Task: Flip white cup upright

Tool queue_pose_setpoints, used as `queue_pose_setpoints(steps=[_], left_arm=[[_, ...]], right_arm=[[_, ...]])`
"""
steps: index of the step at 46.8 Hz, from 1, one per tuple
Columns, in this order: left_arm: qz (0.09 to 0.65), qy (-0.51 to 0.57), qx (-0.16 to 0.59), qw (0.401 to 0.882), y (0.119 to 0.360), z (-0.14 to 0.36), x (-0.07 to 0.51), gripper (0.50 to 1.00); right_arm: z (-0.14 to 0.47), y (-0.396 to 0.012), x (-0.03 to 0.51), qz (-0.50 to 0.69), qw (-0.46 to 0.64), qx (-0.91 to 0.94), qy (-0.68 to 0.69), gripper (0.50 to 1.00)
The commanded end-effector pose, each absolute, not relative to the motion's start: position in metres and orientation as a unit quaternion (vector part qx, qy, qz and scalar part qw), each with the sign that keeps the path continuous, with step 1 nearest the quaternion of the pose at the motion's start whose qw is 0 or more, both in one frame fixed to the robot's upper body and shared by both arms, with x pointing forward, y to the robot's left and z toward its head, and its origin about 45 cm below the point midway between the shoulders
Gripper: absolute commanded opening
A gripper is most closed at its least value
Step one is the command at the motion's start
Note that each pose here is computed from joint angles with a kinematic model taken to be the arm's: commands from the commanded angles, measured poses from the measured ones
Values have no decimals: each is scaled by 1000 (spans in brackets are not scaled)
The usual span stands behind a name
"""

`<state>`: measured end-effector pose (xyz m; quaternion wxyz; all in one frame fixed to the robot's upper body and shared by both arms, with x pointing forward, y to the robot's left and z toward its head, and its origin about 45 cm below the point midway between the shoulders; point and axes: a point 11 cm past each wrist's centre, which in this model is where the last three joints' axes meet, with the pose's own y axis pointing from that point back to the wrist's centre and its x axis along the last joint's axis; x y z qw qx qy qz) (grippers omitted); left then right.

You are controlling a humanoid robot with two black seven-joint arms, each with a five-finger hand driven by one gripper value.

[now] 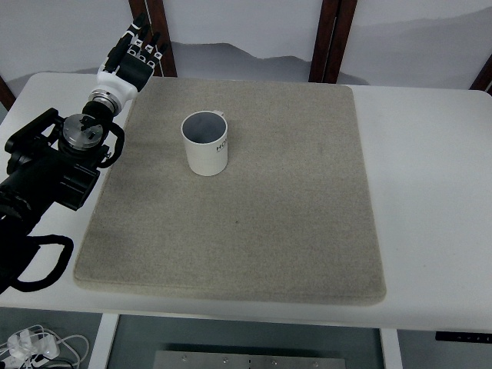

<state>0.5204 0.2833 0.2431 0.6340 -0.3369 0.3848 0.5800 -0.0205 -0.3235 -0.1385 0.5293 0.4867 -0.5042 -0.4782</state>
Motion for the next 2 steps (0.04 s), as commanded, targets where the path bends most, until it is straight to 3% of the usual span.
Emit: queue_pose_setpoints(steps=[1, 2], left_arm=[[580, 384, -338, 634, 283, 244, 521, 1000], [580, 384, -338, 634, 283, 244, 521, 1000]], right_arm=[[-139, -323, -21, -479, 529, 487, -504, 952], [-139, -323, -21, -479, 529, 487, -504, 952]])
